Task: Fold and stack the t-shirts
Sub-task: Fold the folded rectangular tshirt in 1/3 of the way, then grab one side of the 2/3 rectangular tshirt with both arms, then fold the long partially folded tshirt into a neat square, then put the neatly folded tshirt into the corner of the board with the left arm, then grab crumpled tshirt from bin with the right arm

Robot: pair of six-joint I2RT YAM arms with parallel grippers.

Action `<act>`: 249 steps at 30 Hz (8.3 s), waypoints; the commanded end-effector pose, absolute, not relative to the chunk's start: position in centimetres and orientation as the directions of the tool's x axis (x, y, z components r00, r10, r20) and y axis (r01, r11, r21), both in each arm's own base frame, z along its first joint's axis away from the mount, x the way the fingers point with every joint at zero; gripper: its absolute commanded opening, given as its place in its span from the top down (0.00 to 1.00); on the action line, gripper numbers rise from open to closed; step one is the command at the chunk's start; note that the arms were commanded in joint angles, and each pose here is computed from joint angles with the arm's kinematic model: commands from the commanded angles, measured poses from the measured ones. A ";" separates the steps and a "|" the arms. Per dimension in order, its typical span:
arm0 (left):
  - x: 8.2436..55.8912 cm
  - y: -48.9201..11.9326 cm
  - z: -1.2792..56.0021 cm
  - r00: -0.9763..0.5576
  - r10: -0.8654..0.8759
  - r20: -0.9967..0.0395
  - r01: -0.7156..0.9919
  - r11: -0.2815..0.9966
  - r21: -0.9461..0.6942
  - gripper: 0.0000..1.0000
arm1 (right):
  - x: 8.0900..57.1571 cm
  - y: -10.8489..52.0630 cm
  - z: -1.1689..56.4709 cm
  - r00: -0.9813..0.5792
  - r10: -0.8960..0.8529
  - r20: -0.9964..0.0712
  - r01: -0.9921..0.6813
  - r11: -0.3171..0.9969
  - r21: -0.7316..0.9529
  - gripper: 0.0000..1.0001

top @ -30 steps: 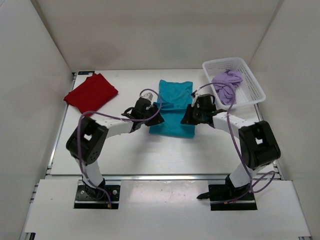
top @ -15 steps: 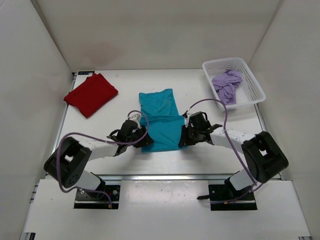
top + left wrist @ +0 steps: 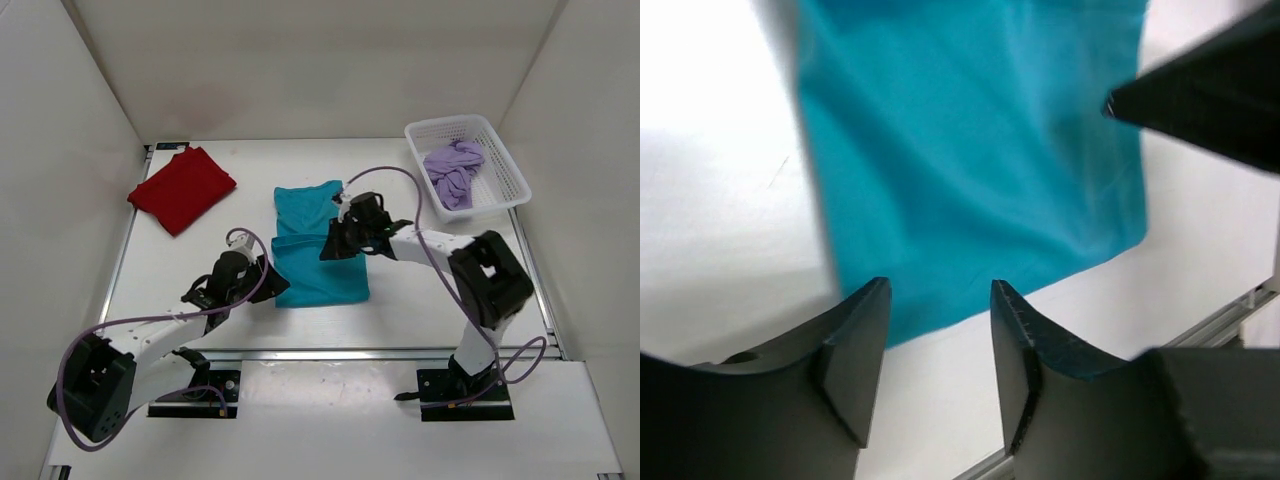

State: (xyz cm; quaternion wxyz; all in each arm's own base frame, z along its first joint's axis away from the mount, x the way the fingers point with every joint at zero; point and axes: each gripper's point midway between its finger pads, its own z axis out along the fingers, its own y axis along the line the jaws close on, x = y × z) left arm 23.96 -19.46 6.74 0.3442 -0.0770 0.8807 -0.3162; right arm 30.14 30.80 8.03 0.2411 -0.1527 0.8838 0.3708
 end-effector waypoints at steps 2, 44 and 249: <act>21.9 -18.4 4.9 -0.772 -0.324 -0.546 0.062 0.817 -0.574 0.43 | 31.9 36.0 9.3 -0.811 -0.106 -0.575 -0.520 0.581 0.627 1.00; 20.2 -17.6 -1.9 -0.845 -0.214 -0.489 -0.003 0.918 -0.397 0.72 | 21.9 19.2 2.5 -0.887 0.159 -0.434 -0.182 0.742 0.645 0.47; 31.5 -26.2 20.0 -0.695 -0.518 -0.499 0.207 0.521 -0.828 0.01 | 28.5 31.1 16.6 -0.558 0.341 -0.757 -0.389 0.698 0.601 0.01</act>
